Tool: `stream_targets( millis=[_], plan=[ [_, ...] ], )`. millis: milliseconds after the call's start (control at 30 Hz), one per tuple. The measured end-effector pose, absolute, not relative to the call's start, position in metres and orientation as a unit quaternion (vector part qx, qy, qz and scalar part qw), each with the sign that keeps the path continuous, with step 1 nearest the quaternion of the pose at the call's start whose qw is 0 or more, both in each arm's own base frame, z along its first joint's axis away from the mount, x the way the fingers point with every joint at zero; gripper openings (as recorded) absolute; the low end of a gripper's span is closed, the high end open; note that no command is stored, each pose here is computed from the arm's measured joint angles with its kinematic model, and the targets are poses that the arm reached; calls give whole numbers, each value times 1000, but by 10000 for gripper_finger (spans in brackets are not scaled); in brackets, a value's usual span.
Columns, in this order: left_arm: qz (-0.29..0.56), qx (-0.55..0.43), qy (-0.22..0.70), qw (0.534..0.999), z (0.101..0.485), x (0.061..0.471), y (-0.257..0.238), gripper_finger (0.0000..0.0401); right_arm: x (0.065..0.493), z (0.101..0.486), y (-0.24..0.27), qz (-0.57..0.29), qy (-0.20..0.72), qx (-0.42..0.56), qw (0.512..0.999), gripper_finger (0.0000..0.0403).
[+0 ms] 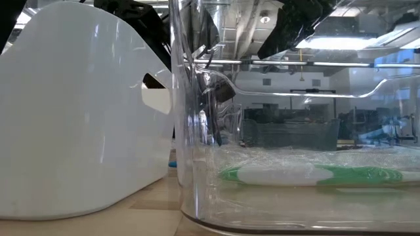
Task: Pick & Place Toothbrushes
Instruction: Put the orange toothbrush into the white bin
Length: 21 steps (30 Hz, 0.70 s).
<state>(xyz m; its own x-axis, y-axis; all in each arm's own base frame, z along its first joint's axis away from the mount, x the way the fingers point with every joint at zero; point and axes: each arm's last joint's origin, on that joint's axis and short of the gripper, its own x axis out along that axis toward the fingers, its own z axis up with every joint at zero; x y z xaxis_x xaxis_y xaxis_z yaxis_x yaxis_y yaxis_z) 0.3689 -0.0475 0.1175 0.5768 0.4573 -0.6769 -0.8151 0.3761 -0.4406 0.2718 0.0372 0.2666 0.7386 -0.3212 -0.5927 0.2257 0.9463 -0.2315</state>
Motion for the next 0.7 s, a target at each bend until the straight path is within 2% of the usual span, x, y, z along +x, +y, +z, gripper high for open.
stream_targets(
  millis=[233, 433, 700],
  plan=[
    [402, -371, 230, 805, 118, 369, -47, 113, 272, 267, 37, -147, 330, -72, 929, 113],
    [411, -308, 222, 829, 119, 367, -53, 113, 272, 267, 37, -147, 330, -72, 929, 113],
    [416, -291, 208, 836, 121, 369, -51, 113, 272, 266, 37, -147, 330, -72, 929, 113]
  ],
)
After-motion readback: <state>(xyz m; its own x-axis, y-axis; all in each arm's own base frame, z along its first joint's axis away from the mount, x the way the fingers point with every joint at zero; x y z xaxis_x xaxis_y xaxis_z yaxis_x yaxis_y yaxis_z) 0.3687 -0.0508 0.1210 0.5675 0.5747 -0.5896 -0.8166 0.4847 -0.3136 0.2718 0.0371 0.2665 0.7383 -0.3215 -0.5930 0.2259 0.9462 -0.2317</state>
